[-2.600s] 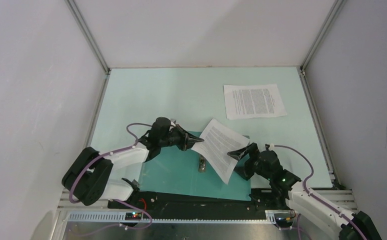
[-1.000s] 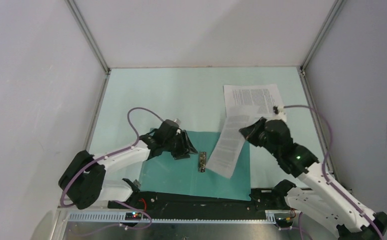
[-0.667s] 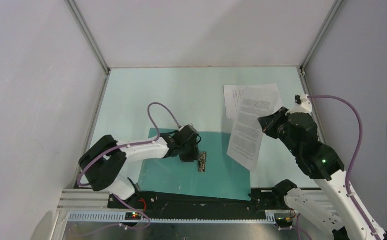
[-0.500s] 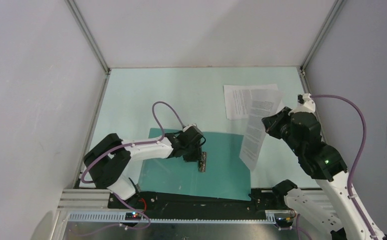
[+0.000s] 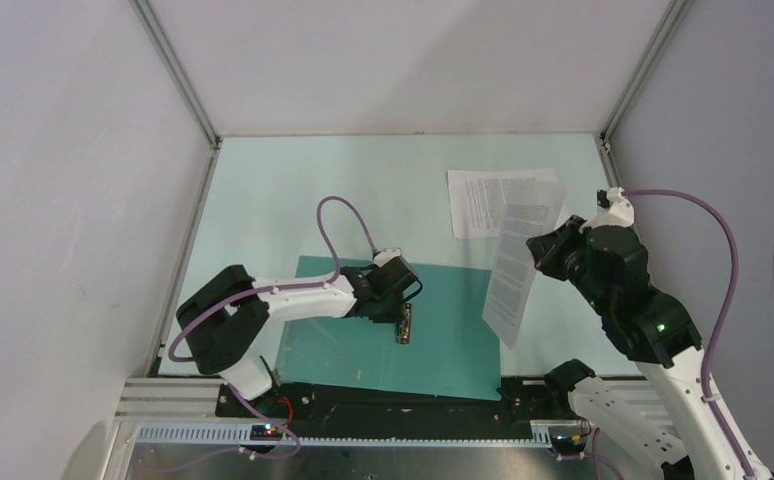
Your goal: Put the files into the folder
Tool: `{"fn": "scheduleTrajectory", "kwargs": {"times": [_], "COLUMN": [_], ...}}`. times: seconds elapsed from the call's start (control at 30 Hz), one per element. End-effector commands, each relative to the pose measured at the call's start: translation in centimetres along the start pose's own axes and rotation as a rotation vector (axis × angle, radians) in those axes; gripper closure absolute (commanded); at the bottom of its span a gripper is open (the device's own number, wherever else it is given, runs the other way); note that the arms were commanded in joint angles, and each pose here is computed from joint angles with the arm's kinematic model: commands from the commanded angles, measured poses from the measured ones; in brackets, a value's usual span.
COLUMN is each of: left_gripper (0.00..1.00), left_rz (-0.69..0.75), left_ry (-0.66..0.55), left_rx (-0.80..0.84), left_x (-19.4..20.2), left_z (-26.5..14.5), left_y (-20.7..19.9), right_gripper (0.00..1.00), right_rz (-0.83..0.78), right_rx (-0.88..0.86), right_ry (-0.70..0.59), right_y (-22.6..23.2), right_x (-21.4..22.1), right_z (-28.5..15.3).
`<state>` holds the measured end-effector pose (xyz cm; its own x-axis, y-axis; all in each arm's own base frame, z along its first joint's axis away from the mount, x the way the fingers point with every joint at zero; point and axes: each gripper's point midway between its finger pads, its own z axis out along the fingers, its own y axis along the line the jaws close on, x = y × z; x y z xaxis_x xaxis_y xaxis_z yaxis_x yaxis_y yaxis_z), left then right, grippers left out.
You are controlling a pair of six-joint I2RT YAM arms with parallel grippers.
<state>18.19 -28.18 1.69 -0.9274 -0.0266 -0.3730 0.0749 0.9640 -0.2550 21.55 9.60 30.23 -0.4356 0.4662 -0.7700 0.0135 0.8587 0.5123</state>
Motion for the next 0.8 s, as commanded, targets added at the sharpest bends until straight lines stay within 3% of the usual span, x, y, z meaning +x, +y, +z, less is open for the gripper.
{"fn": "scheduleTrajectory", "kwargs": {"times": [0.0, 0.17, 0.37, 0.77], "left_gripper": [0.69, 0.75, 0.99, 1.00], "left_rz": [0.098, 0.113, 0.115, 0.059], "left_ry": [0.012, 0.032, 0.023, -0.051], "left_rx": [-0.101, -0.161, -0.149, 0.041], "left_x": [0.9, 1.4, 1.0, -2.5], "left_z": [0.6, 1.6, 1.4, -3.0], "left_y": [1.6, 2.4, 1.9, -2.2], "right_gripper": [1.00, 1.00, 1.00, 1.00], "right_rz": [-0.006, -0.011, -0.018, -0.034], "right_rx": [-0.021, -0.023, -0.019, 0.012], "right_ry": [-0.055, -0.060, -0.081, -0.120], "right_y": [0.7, 0.8, 0.8, 0.4], "right_x": [-1.9, -2.1, -2.9, -4.2], "right_z": [-0.9, -1.1, -1.6, -2.6]}}
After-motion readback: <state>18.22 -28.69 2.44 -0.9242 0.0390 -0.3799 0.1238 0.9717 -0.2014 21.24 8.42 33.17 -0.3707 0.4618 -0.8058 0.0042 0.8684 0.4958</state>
